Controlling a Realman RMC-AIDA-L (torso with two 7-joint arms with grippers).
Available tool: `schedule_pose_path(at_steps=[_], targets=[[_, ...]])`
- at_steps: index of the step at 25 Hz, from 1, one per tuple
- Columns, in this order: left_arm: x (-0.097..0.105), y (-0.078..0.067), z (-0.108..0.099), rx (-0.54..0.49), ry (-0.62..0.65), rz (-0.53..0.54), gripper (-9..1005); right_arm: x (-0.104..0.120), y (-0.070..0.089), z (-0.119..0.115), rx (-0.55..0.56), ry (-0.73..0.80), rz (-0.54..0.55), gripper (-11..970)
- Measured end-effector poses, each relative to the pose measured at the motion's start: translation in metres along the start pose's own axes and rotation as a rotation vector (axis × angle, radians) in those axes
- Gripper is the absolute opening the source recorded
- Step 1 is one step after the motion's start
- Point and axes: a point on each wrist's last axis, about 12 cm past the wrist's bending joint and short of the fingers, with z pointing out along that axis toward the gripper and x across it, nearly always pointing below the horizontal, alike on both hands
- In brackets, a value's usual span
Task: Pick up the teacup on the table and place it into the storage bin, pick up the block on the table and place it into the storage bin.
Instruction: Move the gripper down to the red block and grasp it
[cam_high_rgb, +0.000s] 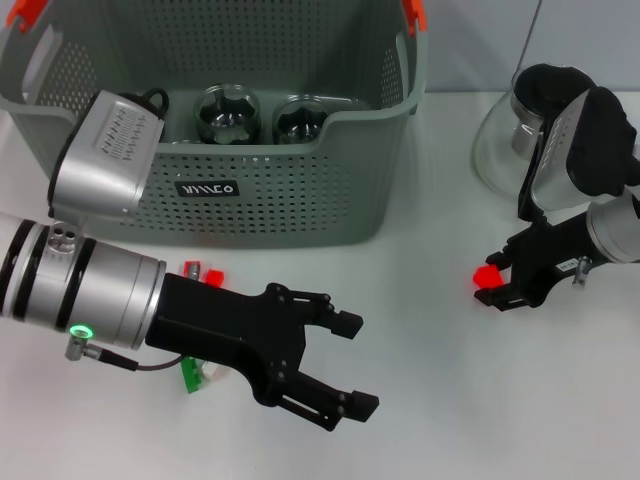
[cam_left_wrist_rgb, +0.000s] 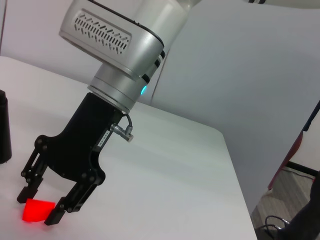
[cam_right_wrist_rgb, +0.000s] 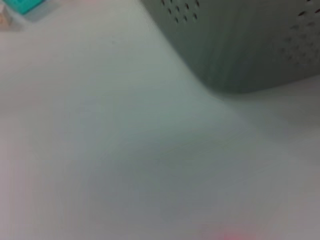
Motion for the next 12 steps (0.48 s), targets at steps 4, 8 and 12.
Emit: schedule_pose_path(at_steps=[4, 8, 12], targets=[[0.0, 0.0, 0.0, 0.0, 0.0, 0.001, 945, -0.002, 0.001, 0.0, -0.004, -0.001, -0.007, 539], [0.0, 0.0, 0.0, 0.0, 0.0, 0.001, 945, -0.008, 0.001, 0.0, -0.013, -0.003, -0.021, 540], [0.0, 0.0, 0.0, 0.0, 0.0, 0.0, 945, -0.014, 0.0, -0.001, -0.007, -0.005, -0.038, 540]])
